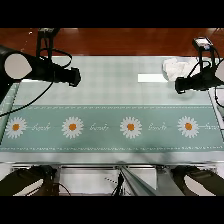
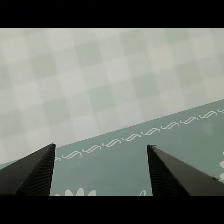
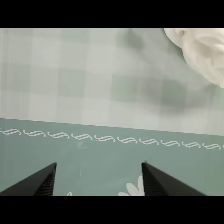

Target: Fold the shirts.

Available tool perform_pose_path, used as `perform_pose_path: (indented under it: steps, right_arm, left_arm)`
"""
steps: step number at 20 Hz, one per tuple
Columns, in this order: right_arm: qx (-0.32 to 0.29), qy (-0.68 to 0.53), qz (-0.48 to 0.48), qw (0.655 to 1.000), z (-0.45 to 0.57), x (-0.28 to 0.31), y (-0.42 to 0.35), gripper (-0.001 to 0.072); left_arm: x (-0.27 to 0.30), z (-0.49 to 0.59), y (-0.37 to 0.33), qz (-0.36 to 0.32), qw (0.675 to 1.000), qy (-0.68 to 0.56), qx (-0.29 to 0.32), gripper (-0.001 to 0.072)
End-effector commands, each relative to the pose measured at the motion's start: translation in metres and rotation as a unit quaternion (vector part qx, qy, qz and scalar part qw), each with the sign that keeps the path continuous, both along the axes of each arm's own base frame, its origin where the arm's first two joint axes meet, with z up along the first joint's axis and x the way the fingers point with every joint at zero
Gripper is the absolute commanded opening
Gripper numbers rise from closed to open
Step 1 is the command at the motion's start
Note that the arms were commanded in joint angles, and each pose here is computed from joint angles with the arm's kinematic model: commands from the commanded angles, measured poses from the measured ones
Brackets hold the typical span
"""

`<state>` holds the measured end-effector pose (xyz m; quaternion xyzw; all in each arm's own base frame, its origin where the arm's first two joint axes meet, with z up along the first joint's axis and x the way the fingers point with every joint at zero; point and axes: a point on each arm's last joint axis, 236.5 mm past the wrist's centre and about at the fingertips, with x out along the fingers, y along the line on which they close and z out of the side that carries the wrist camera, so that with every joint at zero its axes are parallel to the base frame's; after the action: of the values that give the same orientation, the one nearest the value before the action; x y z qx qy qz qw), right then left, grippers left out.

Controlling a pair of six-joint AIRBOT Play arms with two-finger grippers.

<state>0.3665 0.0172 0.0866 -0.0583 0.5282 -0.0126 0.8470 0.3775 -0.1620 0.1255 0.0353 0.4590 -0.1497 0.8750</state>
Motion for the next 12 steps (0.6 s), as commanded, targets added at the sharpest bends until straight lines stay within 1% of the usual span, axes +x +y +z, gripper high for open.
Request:
perform_pose_path:
  steps: [1,5,9,11,12]
  right_arm:
    - [0.0,0.0,0.0,1.0,0.0,0.0,0.0,0.0599]
    - [0.003,-0.015,0.002,1.0,0.003,0.006,0.002,0.0599]
    - [0.015,-0.114,0.017,0.993,0.029,0.046,0.01,0.0597]
    - [-0.018,-0.191,0.032,0.981,0.056,0.073,0.003,0.0584]
    - [-0.051,-0.232,0.045,0.97,0.072,0.087,-0.005,0.0534]
  left_arm:
    - [0.0,0.0,0.0,0.0,1.0,0.0,0.0,0.0705]
    - [0.0,0.0,0.0,0.0,1.0,0.0,0.0,0.0705]
    - [0.012,0.005,-0.005,0.0,1.0,-0.024,-0.01,0.0705]
    - [0.02,0.007,-0.009,0.0,0.999,-0.039,-0.017,0.0705]
    - [0.021,0.004,-0.009,0.0,0.999,-0.036,-0.015,0.0705]
